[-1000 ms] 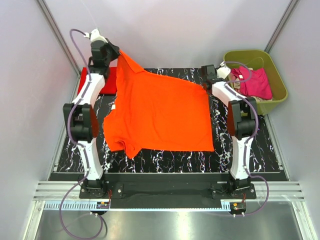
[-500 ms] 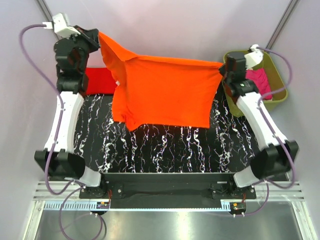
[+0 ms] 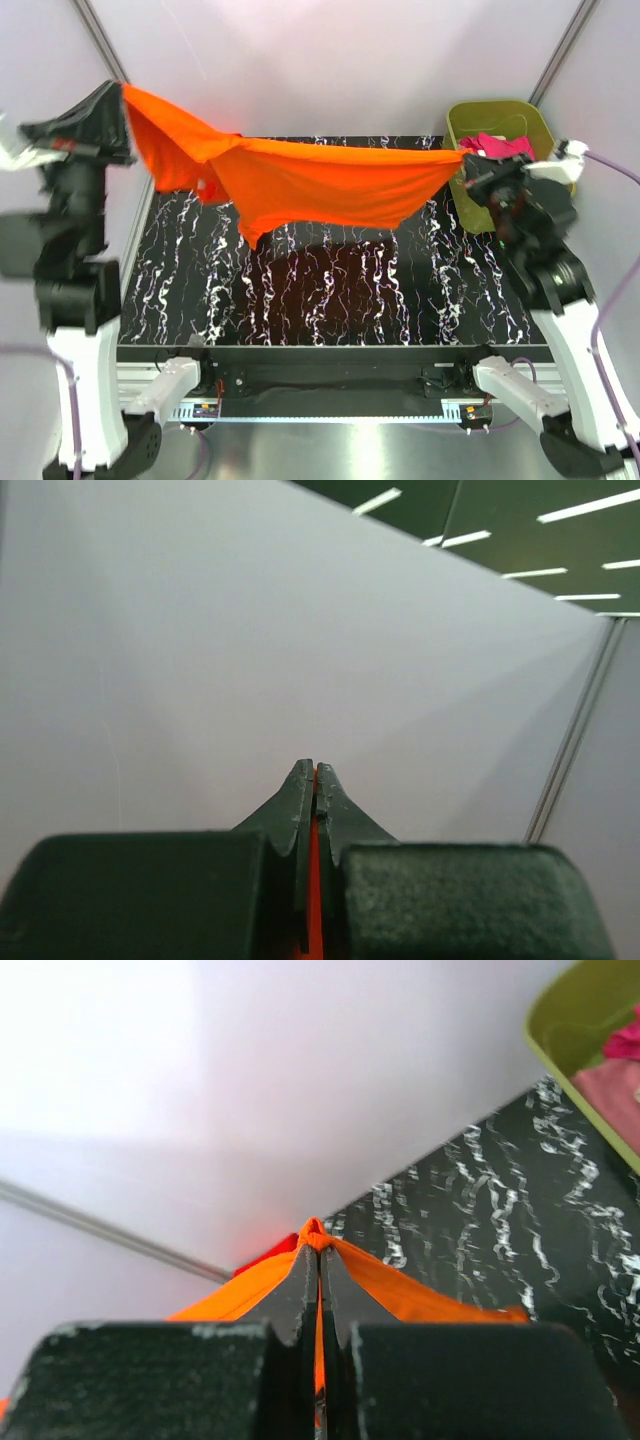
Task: Fold and stack the t-shirts
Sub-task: Flatten the tshirt out
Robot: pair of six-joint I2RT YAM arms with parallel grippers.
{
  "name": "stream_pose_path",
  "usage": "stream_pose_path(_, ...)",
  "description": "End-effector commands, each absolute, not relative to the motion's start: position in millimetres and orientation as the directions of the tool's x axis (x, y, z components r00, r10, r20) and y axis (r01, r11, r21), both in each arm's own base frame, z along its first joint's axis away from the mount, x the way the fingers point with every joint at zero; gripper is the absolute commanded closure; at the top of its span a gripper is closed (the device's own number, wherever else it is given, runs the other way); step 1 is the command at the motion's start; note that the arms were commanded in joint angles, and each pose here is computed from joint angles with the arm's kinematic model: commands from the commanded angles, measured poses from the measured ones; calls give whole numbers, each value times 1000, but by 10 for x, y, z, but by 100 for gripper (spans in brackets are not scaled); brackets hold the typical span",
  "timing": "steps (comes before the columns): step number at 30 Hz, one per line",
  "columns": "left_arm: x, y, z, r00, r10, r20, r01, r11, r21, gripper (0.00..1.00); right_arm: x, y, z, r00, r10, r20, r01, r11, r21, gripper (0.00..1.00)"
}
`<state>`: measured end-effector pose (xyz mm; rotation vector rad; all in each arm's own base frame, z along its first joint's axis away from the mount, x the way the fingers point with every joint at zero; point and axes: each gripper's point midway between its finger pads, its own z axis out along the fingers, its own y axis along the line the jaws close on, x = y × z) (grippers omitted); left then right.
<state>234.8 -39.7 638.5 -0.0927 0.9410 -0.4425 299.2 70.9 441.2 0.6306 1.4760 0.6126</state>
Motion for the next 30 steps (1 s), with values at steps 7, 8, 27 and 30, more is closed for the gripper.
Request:
stream_pose_path(7,1487,-364,6785,637,-386,-667,355,915,-191,100,2244,730,4934,-35,794,-607,-156,596,788,100)
stream_pose_path(8,1481,-367,6801,636,-390,-666,358,914,-193,100,2222,728,4920,-46,796,-604,-145,593,792,100)
stream_pose_path(27,4536,-442,4044,41,-251,-967,146,959,-243,100,3847,748,3395,-109,671,-734,317,723,614,100)
stream_pose_path(30,5167,-465,3295,-65,-250,-966,124,959,-256,100,4368,669,2943,-106,594,-797,394,761,515,100)
